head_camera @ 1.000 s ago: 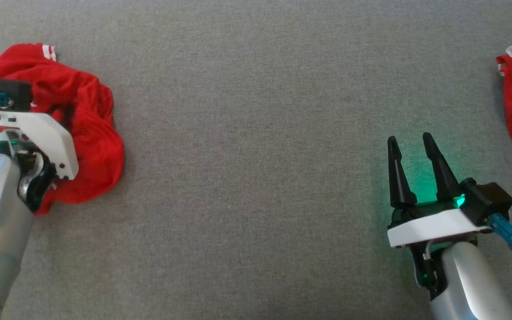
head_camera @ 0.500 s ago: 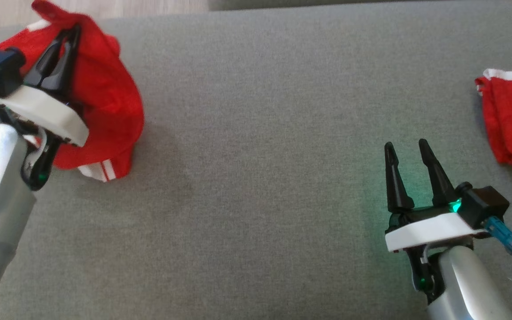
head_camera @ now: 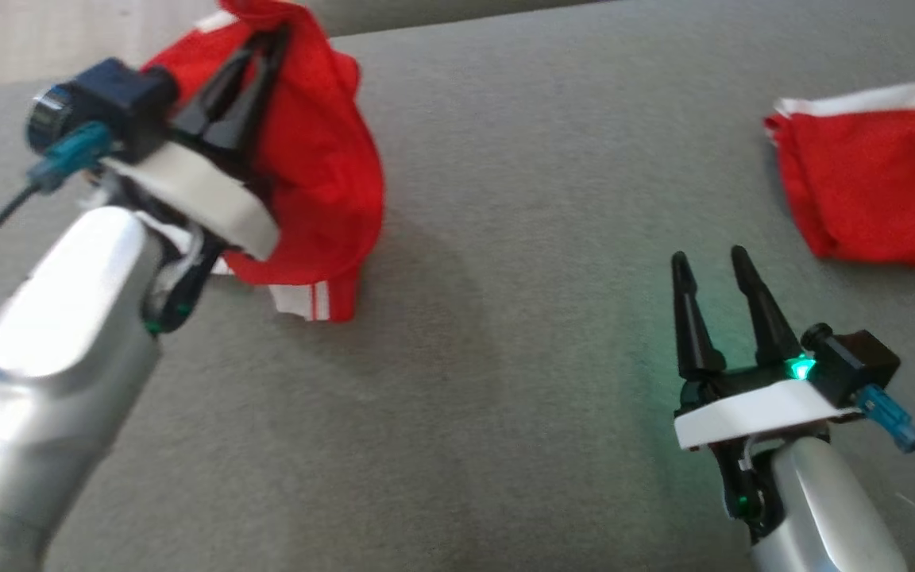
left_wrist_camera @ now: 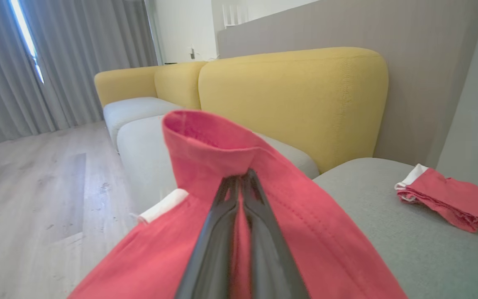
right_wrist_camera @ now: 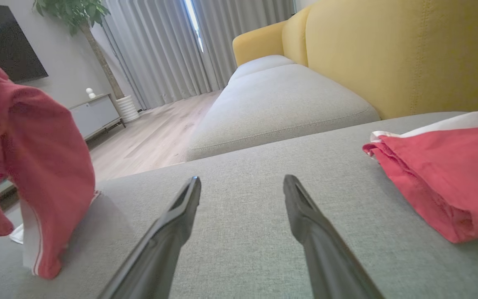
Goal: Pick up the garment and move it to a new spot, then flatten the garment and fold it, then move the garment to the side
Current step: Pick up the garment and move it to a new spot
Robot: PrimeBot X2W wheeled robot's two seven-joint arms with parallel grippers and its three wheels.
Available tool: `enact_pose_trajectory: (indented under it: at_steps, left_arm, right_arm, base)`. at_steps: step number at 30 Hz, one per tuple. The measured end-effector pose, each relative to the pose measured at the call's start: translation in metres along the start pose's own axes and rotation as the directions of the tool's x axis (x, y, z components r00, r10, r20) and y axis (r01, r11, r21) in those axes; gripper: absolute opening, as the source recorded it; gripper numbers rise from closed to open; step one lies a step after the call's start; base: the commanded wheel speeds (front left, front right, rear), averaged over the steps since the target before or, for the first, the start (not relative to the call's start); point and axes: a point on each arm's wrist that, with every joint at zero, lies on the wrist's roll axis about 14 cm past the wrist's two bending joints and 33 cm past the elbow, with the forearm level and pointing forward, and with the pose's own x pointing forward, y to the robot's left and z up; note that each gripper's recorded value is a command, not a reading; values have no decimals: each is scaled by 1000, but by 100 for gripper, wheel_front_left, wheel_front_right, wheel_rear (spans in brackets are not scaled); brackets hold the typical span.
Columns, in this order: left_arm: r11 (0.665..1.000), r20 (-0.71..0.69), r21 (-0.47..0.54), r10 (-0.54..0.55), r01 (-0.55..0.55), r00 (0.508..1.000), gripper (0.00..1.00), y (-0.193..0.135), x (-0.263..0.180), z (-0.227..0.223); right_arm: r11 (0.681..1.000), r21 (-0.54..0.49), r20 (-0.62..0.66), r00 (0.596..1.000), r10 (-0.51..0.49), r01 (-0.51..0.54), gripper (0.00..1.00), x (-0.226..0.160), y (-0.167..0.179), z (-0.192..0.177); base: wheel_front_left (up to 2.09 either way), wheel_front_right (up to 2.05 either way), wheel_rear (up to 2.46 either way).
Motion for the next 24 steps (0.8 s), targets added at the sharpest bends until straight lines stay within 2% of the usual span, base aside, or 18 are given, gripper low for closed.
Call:
enact_pose_trajectory:
  at_steps: [7,8,9,12,15,19,24]
  left_arm:
    - [987,8,-52,-151,151,989,0,-61,62,3]
    - [983,9,-70,-169,169,986,11,-70,70,1]
    - [979,10,-86,-184,185,983,100,-79,78,0]
    - [968,4,-125,-218,217,976,100,-98,95,-11]
    - [969,22,-144,-200,201,980,100,-96,105,-17]
    - [981,44,-130,-136,141,990,100,-72,102,-17]
    - [996,97,-79,-21,29,995,100,-23,79,-5]
  right_arm:
    - [999,23,46,998,-40,39,100,0,-14,17]
    - [999,25,53,997,-50,48,100,0,-18,20]
    - [998,26,55,997,-59,57,100,-1,-21,21]
    - [996,27,46,995,-92,90,100,-5,-32,18]
    - [993,24,32,993,-112,111,100,-7,-39,14]
    - [994,27,33,994,-103,102,100,-3,-36,13]
    - [998,14,44,997,-64,63,100,7,-25,16]
  base:
    - [0,0,0]
    - [0,0,0]
    - [0,0,0]
    - [0,0,0]
    - [0,0,0]
    - [0,0,0]
    - [0,0,0]
